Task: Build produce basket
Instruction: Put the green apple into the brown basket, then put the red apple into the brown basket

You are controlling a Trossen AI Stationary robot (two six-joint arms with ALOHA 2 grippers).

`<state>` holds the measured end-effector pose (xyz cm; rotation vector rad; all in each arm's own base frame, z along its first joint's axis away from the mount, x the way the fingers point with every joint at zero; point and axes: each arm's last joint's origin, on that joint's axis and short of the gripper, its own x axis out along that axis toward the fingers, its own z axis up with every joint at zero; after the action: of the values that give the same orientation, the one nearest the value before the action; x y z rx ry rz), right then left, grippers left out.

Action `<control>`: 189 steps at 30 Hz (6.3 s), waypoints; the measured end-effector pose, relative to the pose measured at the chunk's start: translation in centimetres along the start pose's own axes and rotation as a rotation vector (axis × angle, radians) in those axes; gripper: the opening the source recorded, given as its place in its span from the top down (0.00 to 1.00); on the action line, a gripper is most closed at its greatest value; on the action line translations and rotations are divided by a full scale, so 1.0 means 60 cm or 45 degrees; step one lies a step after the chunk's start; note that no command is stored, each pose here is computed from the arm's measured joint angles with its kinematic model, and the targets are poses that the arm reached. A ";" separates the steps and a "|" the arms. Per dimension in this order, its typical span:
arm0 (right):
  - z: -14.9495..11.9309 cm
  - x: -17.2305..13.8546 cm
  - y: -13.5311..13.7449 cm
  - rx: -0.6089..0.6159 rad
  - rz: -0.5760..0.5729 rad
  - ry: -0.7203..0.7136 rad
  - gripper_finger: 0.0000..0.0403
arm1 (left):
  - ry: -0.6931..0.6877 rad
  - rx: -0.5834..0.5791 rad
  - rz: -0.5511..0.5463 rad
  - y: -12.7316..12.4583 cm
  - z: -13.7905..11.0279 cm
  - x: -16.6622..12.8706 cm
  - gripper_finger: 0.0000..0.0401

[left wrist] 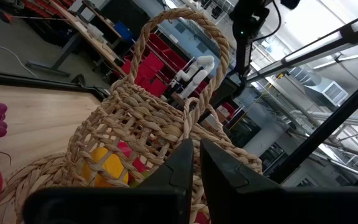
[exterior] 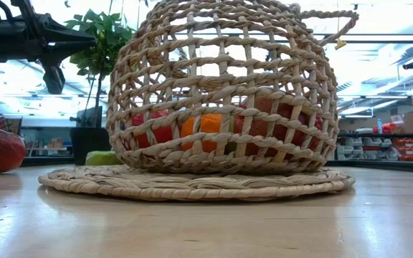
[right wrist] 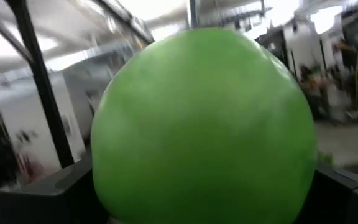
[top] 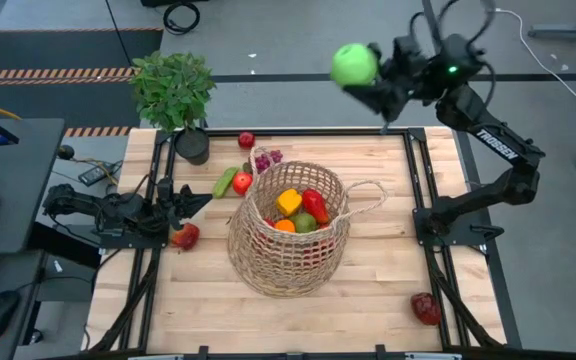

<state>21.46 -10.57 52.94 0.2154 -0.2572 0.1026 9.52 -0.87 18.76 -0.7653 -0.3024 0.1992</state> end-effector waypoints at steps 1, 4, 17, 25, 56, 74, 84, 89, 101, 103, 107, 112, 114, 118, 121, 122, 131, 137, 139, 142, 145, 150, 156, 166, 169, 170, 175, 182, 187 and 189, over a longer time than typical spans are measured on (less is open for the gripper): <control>-0.008 0.004 0.001 -0.015 -0.011 0.038 0.07 | 0.000 0.000 0.000 0.000 0.000 0.000 0.91; -0.034 0.013 0.004 -0.059 -0.081 0.169 0.07 | 0.000 0.000 0.000 0.000 0.000 0.000 0.91; -0.111 0.028 0.052 -0.285 -0.278 0.603 0.06 | 0.000 0.000 0.000 0.000 0.000 0.000 0.91; -0.164 0.045 0.097 -0.530 -0.381 0.874 0.06 | 0.000 0.000 0.000 0.000 0.000 0.000 0.91; -0.343 0.162 0.125 -0.422 -0.237 1.198 0.05 | 0.000 0.000 0.000 0.000 0.000 0.000 0.91; -0.451 0.178 0.060 0.073 -0.289 1.566 0.05 | 0.005 0.004 0.004 0.000 -0.001 0.001 0.91; -0.530 0.177 0.012 0.391 -0.312 1.828 0.04 | 0.007 0.006 0.006 0.001 -0.001 0.001 0.91; -0.530 0.174 0.007 0.478 -0.247 1.846 0.01 | 0.008 0.006 0.006 0.001 -0.001 0.001 0.91; -0.454 0.177 0.008 0.416 -0.301 1.892 0.01 | 0.008 0.006 0.006 0.001 -0.001 0.001 0.91; -0.441 0.179 0.005 0.400 -0.290 1.873 0.01 | 0.007 0.006 0.006 0.001 -0.001 0.001 0.91; -0.423 0.183 -0.006 0.435 -0.273 1.820 0.01 | 0.008 0.006 0.006 0.001 -0.001 0.001 0.91; -0.421 0.180 -0.013 0.491 -0.339 1.824 0.01 | 0.007 0.006 0.006 0.001 -0.001 0.001 0.91; -0.421 0.175 -0.011 0.504 -0.351 1.858 0.01 | 0.008 0.006 0.006 0.001 -0.001 0.001 0.92; -0.394 0.157 -0.001 0.486 -0.386 1.874 0.01 | 0.008 0.006 0.006 0.001 -0.001 0.001 0.92; -0.356 0.142 0.011 0.461 -0.424 1.803 0.01 | 0.008 0.006 0.006 0.001 -0.001 0.001 0.91; -0.343 0.137 0.015 0.456 -0.429 1.772 0.01 | 0.008 0.006 0.006 0.001 -0.001 0.001 0.91; -0.213 0.071 0.040 0.443 -0.462 1.419 0.01 | 0.007 0.006 0.006 0.001 -0.001 0.001 0.91; -0.133 0.031 0.066 0.445 -0.455 1.073 0.01 | 0.008 0.006 0.007 0.001 -0.001 0.001 0.91; -0.113 0.021 0.081 0.464 -0.432 0.983 0.01 | 0.007 0.006 0.006 0.001 -0.001 0.001 0.91; -0.094 0.011 0.116 0.459 -0.319 0.900 0.01 | 0.007 0.006 0.006 0.001 -0.001 0.001 0.91; -0.087 0.012 0.162 0.427 -0.196 0.844 0.01 | 0.008 0.006 0.007 0.001 -0.001 0.001 0.91; -0.105 0.022 0.236 0.400 -0.160 0.835 0.01 | 0.008 0.006 0.006 0.001 -0.001 0.001 0.91; -0.162 0.037 0.316 0.528 -0.210 0.981 0.01 | 0.008 0.006 0.006 0.001 -0.001 0.001 0.91; -0.292 -0.001 0.391 0.489 -0.445 1.806 0.01 | 0.008 0.006 0.006 0.001 -0.001 0.001 0.91; -0.323 -0.026 0.407 0.340 -0.486 2.012 0.01 | 0.008 0.006 0.006 0.001 -0.001 0.001 0.91; -0.336 -0.034 0.412 0.302 -0.471 2.060 0.01 | 0.008 0.006 0.006 0.001 -0.001 0.001 0.91; -0.388 -0.085 0.417 0.331 -0.372 2.143 0.04 | 0.008 0.006 0.006 0.001 -0.001 0.001 0.91; -0.463 -0.167 0.384 0.433 -0.630 2.354 0.04 | 0.008 0.006 0.007 0.001 -0.001 0.001 0.91; -0.526 -0.201 0.374 0.446 -0.710 2.517 0.01 | 0.008 0.006 0.006 0.001 -0.001 0.001 0.91; -0.552 -0.208 0.375 0.479 -0.673 2.563 0.01 | 0.007 0.006 0.006 0.001 -0.001 0.001 0.91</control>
<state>14.55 17.77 22.86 0.4453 1.8311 -0.1884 9.58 -0.88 18.70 -0.7621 -0.2945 0.2022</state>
